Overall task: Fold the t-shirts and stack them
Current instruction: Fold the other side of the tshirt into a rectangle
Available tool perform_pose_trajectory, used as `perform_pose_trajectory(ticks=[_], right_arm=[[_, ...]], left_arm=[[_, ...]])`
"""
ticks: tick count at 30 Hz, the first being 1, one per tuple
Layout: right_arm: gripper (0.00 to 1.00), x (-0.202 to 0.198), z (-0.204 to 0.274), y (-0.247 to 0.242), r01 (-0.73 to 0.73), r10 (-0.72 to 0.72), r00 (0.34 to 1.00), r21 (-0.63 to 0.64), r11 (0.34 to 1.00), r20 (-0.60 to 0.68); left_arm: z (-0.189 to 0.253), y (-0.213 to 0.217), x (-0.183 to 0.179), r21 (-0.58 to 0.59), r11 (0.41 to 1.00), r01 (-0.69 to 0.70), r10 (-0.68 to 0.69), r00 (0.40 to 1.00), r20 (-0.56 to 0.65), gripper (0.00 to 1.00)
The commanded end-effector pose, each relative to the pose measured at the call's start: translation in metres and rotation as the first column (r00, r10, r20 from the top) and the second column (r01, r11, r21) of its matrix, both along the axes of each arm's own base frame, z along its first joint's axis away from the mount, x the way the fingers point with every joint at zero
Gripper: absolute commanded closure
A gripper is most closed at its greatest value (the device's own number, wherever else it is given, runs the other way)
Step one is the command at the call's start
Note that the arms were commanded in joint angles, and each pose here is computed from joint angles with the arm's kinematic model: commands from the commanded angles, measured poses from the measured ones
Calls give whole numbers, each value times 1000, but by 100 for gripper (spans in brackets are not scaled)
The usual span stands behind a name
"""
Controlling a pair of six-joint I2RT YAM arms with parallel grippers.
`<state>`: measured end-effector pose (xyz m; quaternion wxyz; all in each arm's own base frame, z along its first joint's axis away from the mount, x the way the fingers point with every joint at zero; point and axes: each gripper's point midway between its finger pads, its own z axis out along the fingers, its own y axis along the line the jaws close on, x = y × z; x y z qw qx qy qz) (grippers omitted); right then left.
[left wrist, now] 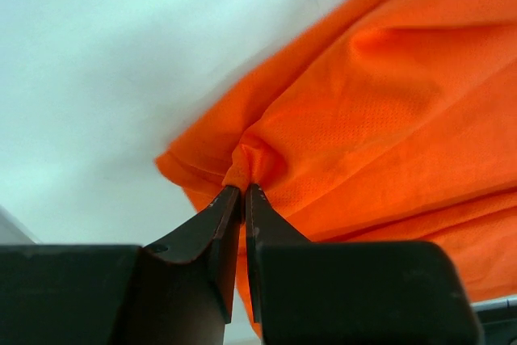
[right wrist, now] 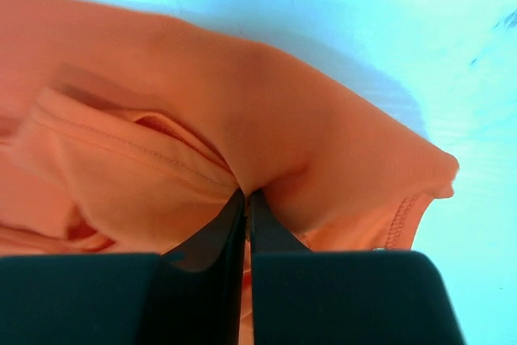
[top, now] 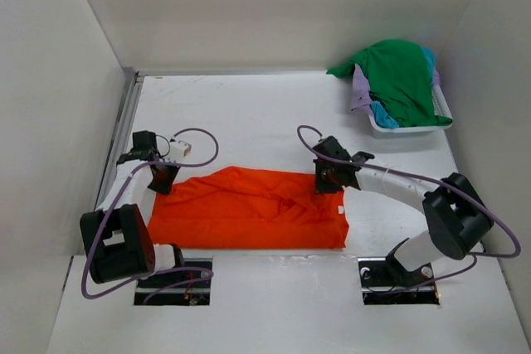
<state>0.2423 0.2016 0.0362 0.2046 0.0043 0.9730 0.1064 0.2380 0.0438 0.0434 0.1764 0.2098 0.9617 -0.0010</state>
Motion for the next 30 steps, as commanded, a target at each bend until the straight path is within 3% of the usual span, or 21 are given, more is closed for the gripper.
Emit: perform_pose_trajectory(ticks=[1,3,9,14,21,23,26,30], right_arm=[[90,33,52,2,-4,-1,991,36,999,132],[83,39,49,-2,-11,8,993,26,1000,121],[77,31,28,-1,-34,33,997,19,999,65],[67,31,24,-1,-44,44,997,-7,999,67],[42,25,46,-13,-38,48,989,-78,996,140],[43,25,46,-12,-48,59,988,-77,996,145],[53,26,41,-7,-63,72,989,-70,996,130],[55,32,28,1,-77,83,992,-66,995,97]], left_arm=[[33,0,37,-20,999,-26,29,993,118,94],[35,-2,42,-27,999,-23,26,992,120,94],[22,-9,34,-29,1000,3,-1,997,81,93],[14,-12,27,-33,999,4,-2,998,64,93],[9,-12,24,-32,999,3,-1,998,56,93],[8,-13,23,-33,999,3,-1,999,53,93],[7,-13,23,-36,999,1,1,999,49,93],[6,-13,22,-36,999,1,1,999,48,93]])
